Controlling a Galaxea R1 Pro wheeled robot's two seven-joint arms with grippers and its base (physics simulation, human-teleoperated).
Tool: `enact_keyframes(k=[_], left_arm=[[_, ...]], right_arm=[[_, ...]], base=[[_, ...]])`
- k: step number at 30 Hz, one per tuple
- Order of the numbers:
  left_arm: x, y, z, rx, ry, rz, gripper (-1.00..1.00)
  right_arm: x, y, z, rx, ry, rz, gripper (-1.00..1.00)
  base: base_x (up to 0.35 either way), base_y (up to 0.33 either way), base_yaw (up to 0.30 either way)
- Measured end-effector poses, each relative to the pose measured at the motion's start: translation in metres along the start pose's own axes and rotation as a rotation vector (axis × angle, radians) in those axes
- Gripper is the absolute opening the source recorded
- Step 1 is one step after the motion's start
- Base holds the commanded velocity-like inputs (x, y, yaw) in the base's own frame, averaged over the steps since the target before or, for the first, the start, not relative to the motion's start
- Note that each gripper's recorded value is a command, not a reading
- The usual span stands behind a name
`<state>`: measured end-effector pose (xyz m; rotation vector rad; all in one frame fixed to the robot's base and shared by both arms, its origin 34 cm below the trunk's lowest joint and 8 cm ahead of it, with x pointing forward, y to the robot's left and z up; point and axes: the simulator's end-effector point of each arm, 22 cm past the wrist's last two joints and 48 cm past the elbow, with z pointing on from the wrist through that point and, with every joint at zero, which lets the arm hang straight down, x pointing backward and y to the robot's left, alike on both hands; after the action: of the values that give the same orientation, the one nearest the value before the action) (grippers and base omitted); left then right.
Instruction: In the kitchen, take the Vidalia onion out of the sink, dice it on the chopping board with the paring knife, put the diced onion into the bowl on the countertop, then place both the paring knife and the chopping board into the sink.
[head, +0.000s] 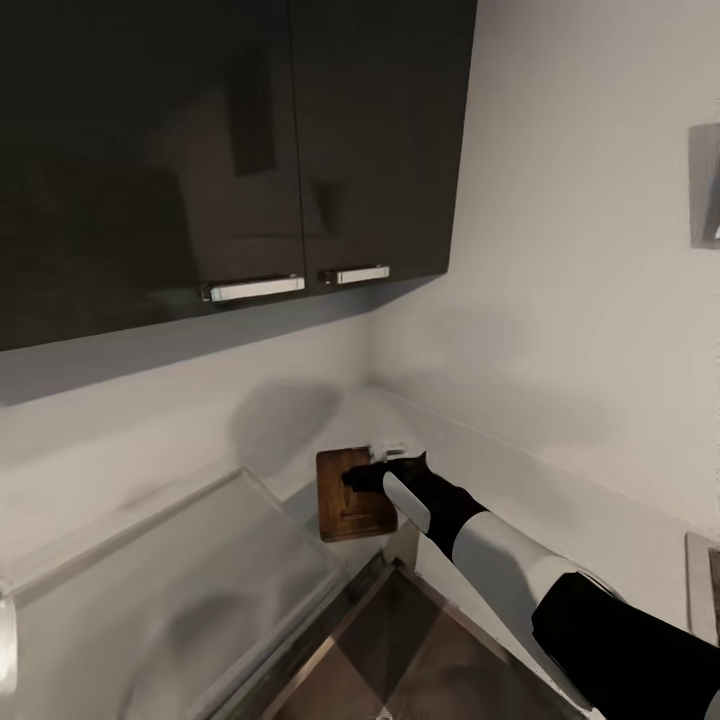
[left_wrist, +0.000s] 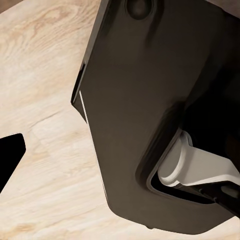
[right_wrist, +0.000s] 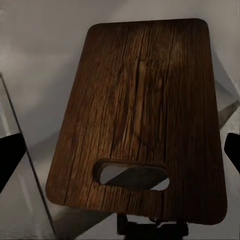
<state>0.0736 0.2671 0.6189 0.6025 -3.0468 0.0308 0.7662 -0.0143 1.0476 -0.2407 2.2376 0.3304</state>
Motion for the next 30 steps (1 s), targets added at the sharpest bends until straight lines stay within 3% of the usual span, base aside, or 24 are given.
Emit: enact_keyframes(k=[6,30], left_arm=[[-0.0001,0.0000,0.0000,0.000,-0.001,0.000,1.00],[-0.0008,0.0023,-0.0002,-0.003,-0.002,-0.001,1.00]], right_arm=[[-0.0001,0.0001,-0.0004,0.000,-0.001,0.001,1.00],[-0.0002,0.0004,-0.0006,-0.001,-0.001,-0.001,1.00]], base=[[-0.143,0.000,0.000],[-0.003,0.000,0.000]])
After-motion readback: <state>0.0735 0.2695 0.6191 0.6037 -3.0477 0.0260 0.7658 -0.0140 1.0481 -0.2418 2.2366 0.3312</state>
